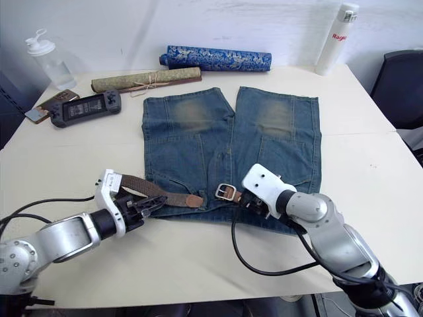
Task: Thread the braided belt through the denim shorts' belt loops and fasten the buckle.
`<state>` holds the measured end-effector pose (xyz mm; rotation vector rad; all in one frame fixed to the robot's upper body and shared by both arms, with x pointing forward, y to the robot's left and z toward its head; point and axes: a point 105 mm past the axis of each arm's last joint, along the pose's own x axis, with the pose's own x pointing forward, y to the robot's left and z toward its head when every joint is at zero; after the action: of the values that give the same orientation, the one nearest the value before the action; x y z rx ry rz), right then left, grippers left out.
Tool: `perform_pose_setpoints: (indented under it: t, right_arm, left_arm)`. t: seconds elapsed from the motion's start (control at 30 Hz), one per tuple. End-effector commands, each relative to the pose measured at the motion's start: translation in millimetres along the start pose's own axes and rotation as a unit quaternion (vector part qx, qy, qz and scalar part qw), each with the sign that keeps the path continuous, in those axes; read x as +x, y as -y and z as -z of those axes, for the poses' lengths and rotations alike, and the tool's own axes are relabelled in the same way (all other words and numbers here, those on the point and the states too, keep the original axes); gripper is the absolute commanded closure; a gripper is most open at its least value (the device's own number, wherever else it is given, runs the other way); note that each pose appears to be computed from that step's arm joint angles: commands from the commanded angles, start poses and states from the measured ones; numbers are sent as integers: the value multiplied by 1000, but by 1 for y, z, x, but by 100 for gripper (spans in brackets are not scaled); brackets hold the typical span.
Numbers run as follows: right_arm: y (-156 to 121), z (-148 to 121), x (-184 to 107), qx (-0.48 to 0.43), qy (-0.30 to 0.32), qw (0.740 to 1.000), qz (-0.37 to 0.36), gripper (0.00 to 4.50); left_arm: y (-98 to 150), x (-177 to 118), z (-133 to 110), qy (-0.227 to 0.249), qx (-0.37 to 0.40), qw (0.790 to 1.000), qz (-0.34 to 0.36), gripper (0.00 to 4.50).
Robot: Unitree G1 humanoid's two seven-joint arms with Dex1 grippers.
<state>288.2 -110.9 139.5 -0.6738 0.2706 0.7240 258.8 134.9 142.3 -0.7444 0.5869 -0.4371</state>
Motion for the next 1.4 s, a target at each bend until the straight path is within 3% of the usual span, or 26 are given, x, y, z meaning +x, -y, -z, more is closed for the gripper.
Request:
perform_pose_setpoints:
  t: [0.03,0.33,0.47,0.67,0.77,1.0,1.2,1.4]
  right_arm:
    - [-29,11,10,12,-18,998,-59,101]
    - [-29,11,11,8,-17,998,-57,101]
    - [-30,9,13,8,-13,998,-58,101]
    - [-31,8,16,6,-9,998,-62,101]
    - [-32,7,17,6,-7,998,-63,101]
    - [-34,9,16,6,-11,998,-62,101]
    - [-33,10,14,7,-13,998,-60,101]
    - [-34,10,15,6,-14,998,-63,101]
  left_arm:
    - [15,3,-6,37,-27,999,-8,450]
    - [24,-1,-6,76,-83,992,-60,450]
    - [22,-7,-6,73,-44,994,-65,450]
    - [-8,-25,4,17,36,996,-79,450]
    - [-8,-26,3,18,35,997,-72,450]
    - [11,-11,-8,74,-43,993,-80,450]
    - [10,-10,-8,74,-43,991,-102,450]
    - [-15,-25,-11,55,15,990,-130,450]
